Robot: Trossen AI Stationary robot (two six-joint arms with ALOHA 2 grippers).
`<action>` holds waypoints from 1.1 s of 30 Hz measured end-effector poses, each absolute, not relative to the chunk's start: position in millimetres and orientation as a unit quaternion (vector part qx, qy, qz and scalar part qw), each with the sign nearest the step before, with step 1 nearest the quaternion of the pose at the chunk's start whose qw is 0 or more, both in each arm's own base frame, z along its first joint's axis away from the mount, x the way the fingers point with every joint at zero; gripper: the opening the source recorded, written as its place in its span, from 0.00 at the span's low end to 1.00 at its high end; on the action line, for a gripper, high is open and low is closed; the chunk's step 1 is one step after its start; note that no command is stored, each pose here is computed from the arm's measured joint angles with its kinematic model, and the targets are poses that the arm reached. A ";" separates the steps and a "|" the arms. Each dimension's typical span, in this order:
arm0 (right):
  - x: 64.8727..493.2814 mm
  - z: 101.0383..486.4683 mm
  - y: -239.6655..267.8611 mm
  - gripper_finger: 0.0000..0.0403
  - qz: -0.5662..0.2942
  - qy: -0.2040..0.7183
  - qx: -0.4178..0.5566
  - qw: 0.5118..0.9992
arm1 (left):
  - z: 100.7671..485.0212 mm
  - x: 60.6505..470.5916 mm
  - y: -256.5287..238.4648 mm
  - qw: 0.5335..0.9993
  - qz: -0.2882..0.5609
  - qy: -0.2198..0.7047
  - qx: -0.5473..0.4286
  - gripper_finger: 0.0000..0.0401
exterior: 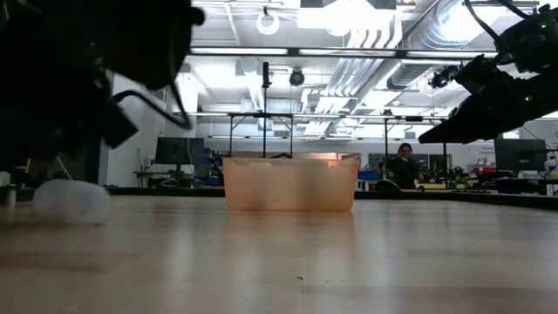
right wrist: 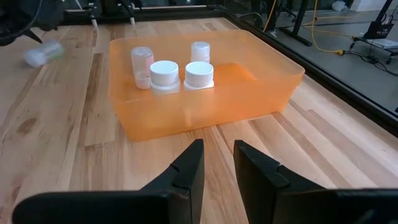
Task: Pick and place pill bottles into a basket
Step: Put the transparent plastic medicine bottle into the orange bin
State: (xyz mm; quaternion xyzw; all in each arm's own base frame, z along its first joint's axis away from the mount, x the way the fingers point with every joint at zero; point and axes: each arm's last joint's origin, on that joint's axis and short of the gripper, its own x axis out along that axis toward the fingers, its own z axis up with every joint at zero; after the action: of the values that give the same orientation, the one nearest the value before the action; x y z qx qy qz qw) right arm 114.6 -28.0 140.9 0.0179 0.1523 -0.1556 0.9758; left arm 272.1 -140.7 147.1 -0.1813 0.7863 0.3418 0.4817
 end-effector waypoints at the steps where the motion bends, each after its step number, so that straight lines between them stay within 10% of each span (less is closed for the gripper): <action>1: 114.6 140.9 -28.0 0.19 -0.156 0.152 0.018 0.976 | 149.3 275.3 -139.4 0.496 0.334 0.784 -0.170 0.59; 11: 114.6 140.9 -28.0 0.19 -0.156 0.152 0.020 0.976 | 177.6 310.9 -137.5 0.664 0.237 0.710 0.010 0.59; 33: 114.7 141.2 -28.0 0.19 -0.155 0.150 0.018 0.976 | 135.7 313.0 -21.1 0.570 0.181 0.792 -0.121 0.59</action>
State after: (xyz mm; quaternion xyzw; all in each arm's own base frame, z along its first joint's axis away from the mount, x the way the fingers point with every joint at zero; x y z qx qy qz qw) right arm 114.7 -28.0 141.2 0.0179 0.1504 -0.1554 0.9762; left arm 313.0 -21.1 135.7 -0.1210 0.7922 0.1812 0.5701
